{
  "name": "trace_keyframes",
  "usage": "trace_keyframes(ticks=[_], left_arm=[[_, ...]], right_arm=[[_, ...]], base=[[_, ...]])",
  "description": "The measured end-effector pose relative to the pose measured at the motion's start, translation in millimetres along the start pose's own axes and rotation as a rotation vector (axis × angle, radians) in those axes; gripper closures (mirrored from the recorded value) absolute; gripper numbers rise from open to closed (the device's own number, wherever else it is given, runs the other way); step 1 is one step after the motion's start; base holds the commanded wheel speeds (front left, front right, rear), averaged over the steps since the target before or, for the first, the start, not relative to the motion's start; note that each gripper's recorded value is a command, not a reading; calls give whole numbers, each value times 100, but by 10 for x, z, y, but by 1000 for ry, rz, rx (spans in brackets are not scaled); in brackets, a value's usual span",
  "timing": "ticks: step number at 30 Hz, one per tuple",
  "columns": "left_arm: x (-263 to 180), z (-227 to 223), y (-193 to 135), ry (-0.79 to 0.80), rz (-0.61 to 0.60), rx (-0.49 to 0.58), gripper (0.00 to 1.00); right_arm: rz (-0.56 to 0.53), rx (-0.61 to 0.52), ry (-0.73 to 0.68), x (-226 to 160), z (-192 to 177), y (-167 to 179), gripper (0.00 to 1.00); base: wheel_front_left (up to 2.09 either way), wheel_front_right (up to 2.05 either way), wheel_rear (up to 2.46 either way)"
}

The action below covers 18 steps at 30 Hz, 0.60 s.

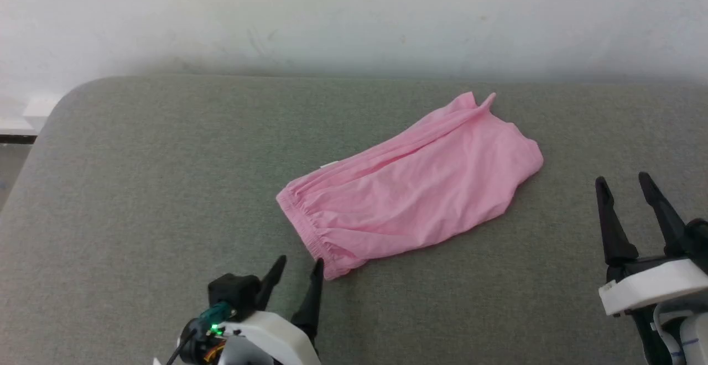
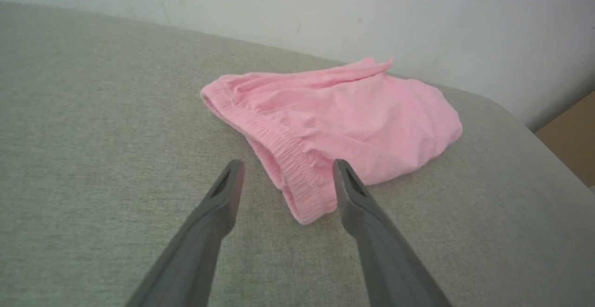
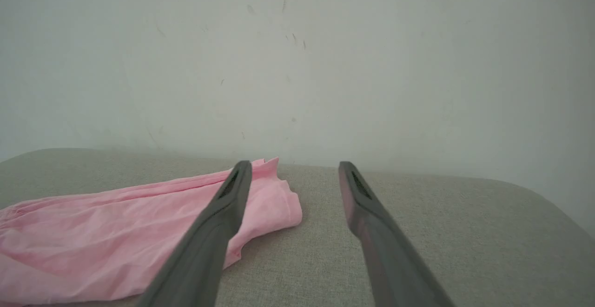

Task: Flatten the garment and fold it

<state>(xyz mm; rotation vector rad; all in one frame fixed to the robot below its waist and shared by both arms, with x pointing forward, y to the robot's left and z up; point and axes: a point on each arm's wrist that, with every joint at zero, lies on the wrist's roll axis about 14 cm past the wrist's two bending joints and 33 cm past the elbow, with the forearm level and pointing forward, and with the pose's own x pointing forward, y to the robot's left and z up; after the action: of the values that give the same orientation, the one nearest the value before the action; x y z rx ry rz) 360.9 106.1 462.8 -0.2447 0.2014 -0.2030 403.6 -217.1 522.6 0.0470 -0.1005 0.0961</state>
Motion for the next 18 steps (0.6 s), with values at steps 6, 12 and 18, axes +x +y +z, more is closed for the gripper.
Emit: trace_keyframes(ticks=[6,12,18], left_arm=[[149,-379,-184,205,-53,-21,0],[382,-573,-121,304,-13,-7,0],[504,-800,-80,413,1,34,0]], right_arm=[[-48,-6,25,-126,-10,-62,0],[-83,-16,47,-145,-45,-162,0],[-110,-22,73,-168,-121,-249,0]], base=[[0,0,0],[0,0,0],[0,0,0]])
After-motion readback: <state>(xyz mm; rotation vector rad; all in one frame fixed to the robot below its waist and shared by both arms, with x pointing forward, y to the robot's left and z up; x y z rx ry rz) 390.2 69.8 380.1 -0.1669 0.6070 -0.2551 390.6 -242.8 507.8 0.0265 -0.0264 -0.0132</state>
